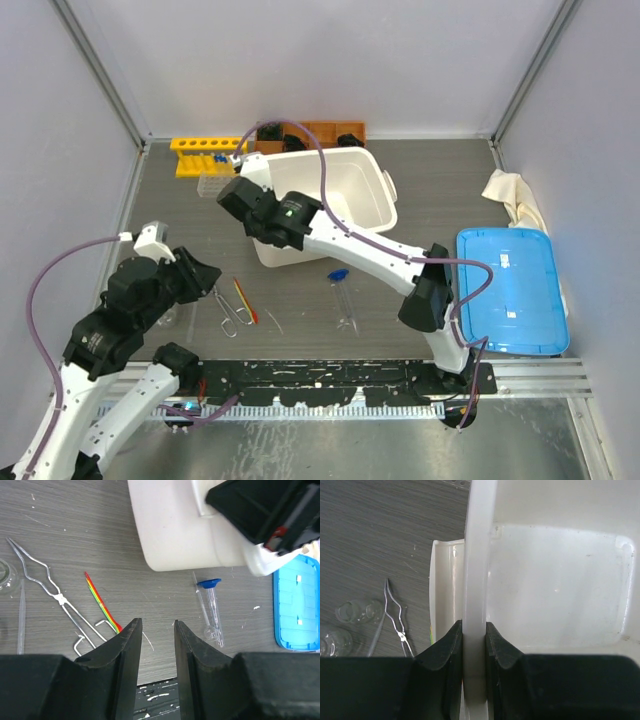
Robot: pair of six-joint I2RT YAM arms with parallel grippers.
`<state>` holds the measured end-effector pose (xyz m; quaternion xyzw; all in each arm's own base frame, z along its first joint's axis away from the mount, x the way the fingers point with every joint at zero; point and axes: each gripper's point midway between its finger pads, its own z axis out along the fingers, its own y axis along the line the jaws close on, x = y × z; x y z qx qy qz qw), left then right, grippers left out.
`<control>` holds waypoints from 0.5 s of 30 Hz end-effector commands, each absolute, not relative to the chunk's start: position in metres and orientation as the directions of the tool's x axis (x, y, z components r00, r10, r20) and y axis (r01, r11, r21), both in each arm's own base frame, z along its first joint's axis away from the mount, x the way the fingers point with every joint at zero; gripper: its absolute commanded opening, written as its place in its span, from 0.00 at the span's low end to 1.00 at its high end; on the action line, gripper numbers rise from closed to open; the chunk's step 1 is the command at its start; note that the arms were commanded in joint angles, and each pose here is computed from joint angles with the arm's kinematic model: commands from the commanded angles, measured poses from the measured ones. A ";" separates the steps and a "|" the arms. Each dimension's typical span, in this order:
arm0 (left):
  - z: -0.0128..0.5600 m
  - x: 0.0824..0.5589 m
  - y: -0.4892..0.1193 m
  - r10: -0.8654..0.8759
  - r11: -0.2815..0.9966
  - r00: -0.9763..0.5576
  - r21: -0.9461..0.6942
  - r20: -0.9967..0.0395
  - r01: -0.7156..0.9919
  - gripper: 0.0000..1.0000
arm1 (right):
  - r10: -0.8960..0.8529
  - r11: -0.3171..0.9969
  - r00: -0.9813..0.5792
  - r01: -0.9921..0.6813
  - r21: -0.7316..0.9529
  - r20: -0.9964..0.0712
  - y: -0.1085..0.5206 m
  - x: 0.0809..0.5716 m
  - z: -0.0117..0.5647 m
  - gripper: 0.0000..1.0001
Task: Organize the chemistry lab equipment
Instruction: Place the storage box at the center of the board.
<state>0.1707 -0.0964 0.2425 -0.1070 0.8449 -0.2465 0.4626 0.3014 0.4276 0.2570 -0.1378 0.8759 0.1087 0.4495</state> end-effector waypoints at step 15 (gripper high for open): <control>0.272 0.162 -0.071 -0.439 0.869 -0.466 -0.495 -0.768 -0.003 0.33 | -0.007 0.942 -0.522 -0.290 0.170 -0.853 0.485 0.326 0.229 0.01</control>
